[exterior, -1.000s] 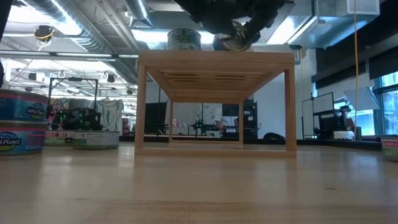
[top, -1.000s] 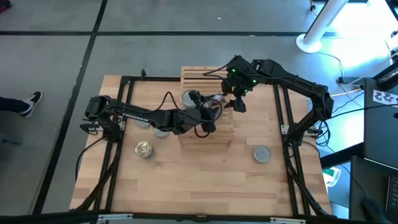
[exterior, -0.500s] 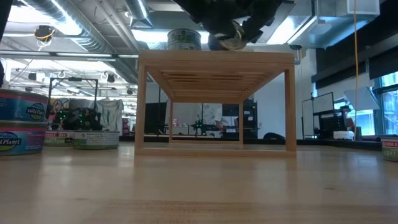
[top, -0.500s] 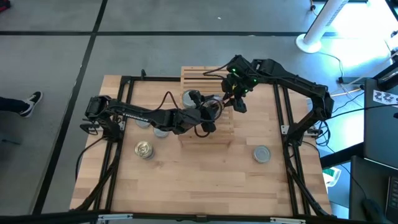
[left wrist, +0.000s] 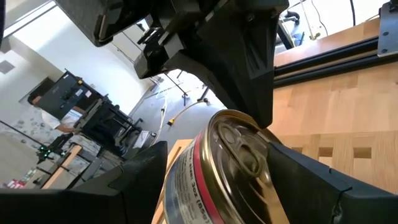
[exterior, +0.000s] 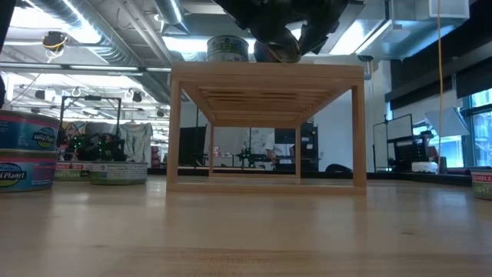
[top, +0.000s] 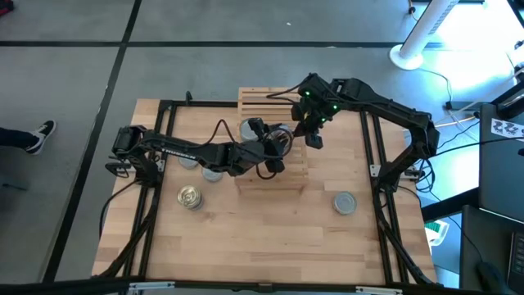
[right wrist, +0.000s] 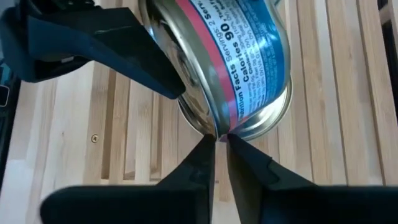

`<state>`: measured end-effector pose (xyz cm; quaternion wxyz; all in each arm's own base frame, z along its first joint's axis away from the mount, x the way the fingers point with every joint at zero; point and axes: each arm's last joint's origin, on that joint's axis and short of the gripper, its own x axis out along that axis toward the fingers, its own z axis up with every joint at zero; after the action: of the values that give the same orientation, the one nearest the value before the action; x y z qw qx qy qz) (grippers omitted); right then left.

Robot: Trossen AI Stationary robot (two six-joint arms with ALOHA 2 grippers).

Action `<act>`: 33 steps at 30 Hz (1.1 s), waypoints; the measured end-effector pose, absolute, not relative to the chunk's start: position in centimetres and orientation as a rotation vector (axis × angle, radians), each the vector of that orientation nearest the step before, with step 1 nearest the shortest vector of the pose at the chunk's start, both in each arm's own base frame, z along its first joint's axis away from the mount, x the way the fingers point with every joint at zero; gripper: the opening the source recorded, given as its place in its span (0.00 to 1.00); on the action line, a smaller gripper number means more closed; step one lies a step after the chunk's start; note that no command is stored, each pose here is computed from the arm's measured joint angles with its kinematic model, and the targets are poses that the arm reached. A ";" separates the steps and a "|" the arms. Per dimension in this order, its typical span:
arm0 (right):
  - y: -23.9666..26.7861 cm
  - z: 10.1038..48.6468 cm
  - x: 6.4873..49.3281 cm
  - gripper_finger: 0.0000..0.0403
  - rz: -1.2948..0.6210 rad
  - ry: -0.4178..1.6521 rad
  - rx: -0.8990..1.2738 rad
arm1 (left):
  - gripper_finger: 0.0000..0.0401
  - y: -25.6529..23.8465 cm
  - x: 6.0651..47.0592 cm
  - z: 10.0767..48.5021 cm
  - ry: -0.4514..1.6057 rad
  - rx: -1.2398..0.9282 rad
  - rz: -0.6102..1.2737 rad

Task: Stack canned seafood by type on shelf
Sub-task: Stack the blue tuna can on top of the blue tuna can on the shelf

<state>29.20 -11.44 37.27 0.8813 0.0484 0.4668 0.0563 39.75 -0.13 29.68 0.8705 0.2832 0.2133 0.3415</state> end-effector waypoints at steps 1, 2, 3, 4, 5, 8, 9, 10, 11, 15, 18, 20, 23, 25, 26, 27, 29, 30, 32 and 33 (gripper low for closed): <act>-11.4 37.3 29.2 0.11 0.114 0.975 0.107 | 0.68 -0.1 39.8 29.7 0.446 0.592 0.714; -11.4 37.2 29.2 0.11 0.113 0.978 0.112 | 0.68 -0.1 39.8 29.7 0.446 0.592 0.714; -11.4 37.2 29.1 0.12 0.112 0.980 0.114 | 0.68 -0.1 39.8 29.7 0.446 0.592 0.714; -11.4 37.2 29.1 0.13 0.112 0.980 0.115 | 0.68 -0.1 39.8 29.7 0.446 0.592 0.714; -11.4 37.2 29.1 0.14 0.112 0.982 0.116 | 0.68 -0.1 39.8 29.7 0.446 0.592 0.714; -11.4 37.2 29.1 0.21 0.102 0.992 0.137 | 0.68 -0.1 39.8 29.8 0.435 0.584 0.717; -11.4 37.2 29.1 0.24 0.093 0.995 0.145 | 0.68 -0.1 39.8 29.8 0.428 0.575 0.720; -11.4 37.2 29.0 0.26 0.082 1.000 0.153 | 0.68 -0.1 39.8 29.8 0.421 0.566 0.722; -11.4 37.1 29.0 0.29 0.074 1.005 0.156 | 0.68 -0.1 39.8 29.9 0.416 0.560 0.724; -11.5 37.1 29.0 0.39 0.041 1.019 0.142 | 0.68 -0.1 39.8 30.1 0.404 0.547 0.727; -11.5 37.0 28.9 0.43 0.021 1.035 0.134 | 0.68 -0.1 40.0 30.8 0.369 0.497 0.739; -11.5 37.0 28.8 0.44 0.012 1.052 0.132 | 0.68 -0.2 40.1 31.5 0.360 0.487 0.742; -11.5 36.8 28.4 0.45 0.000 1.098 0.120 | 0.68 -0.2 40.2 32.8 0.374 0.476 0.739; -11.4 36.8 28.1 0.45 -0.009 1.123 0.122 | 0.68 -0.2 40.1 33.7 0.388 0.438 0.740; -11.5 36.9 27.8 0.45 -0.017 1.129 0.122 | 0.68 -0.1 40.1 34.2 0.394 0.413 0.744; -11.4 37.1 27.5 0.45 -0.019 1.128 0.115 | 0.68 -0.1 40.0 34.6 0.402 0.388 0.746; -11.2 37.7 27.0 0.45 -0.019 1.112 0.095 | 0.68 -0.1 39.8 35.6 0.413 0.339 0.752; -11.1 38.0 26.7 0.45 -0.022 1.103 0.085 | 0.68 0.0 39.6 36.1 0.417 0.312 0.749; -11.0 38.5 26.2 0.45 -0.031 1.088 0.048 | 0.68 0.1 39.4 37.2 0.410 0.233 0.730; -10.9 38.8 25.9 0.45 -0.040 1.084 0.035 | 0.68 0.2 39.3 37.8 0.408 0.181 0.716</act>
<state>25.94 -10.88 38.76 0.8564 0.0166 0.5157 -0.0192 39.26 0.21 37.78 0.9123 0.0881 0.1979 0.3476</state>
